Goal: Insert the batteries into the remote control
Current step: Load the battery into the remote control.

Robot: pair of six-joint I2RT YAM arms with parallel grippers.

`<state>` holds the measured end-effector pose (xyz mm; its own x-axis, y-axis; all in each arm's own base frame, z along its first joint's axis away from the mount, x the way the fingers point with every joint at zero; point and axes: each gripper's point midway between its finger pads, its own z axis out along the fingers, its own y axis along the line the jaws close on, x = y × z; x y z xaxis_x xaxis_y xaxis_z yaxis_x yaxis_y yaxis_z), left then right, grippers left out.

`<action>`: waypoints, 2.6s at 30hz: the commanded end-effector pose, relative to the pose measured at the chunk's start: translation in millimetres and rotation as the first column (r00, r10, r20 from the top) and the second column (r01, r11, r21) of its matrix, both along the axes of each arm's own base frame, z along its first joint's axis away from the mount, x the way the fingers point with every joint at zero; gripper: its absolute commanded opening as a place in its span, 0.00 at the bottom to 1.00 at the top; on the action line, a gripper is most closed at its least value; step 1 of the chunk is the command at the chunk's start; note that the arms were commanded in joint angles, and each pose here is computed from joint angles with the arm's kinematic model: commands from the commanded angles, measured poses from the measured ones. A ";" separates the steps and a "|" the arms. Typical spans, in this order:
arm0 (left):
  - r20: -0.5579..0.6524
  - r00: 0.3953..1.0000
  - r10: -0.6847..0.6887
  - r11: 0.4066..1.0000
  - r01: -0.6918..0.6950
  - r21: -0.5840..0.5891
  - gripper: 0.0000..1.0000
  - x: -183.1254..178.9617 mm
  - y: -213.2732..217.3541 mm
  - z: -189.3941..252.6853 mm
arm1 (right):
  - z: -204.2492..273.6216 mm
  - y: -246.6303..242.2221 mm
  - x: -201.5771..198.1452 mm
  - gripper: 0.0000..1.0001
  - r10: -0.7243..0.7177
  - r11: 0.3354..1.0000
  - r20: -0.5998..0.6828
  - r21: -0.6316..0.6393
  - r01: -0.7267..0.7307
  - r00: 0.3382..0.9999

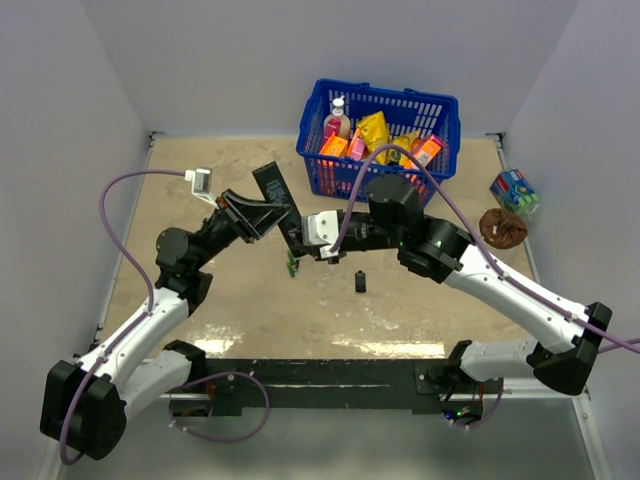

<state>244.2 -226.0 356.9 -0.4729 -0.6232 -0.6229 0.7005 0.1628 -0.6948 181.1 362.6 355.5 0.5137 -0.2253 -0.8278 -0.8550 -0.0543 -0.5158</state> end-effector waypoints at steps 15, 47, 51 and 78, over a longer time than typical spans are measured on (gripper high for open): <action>0.090 0.996 -0.012 1.000 0.011 0.015 0.00 -6.7 -1.9 24.7 | 5.2 5.1 18.2 0.28 -0.013 0.999 -0.014 0.032 0.013 1.000; 0.263 0.962 0.074 0.948 0.014 -0.319 0.00 -42.7 35.2 88.8 | -63.0 1.6 10.4 0.09 -0.008 0.999 -0.196 -0.045 -0.001 0.981; 0.296 0.952 0.074 0.937 0.035 -0.347 0.00 -49.2 38.5 100.6 | -75.4 0.0 13.0 0.08 -0.037 0.998 -0.222 -0.061 0.024 0.974; 0.380 0.923 0.052 0.932 0.091 -0.350 0.00 -66.1 39.5 125.2 | -133.7 -6.0 41.8 0.29 -0.229 0.971 -0.268 -0.137 0.198 0.936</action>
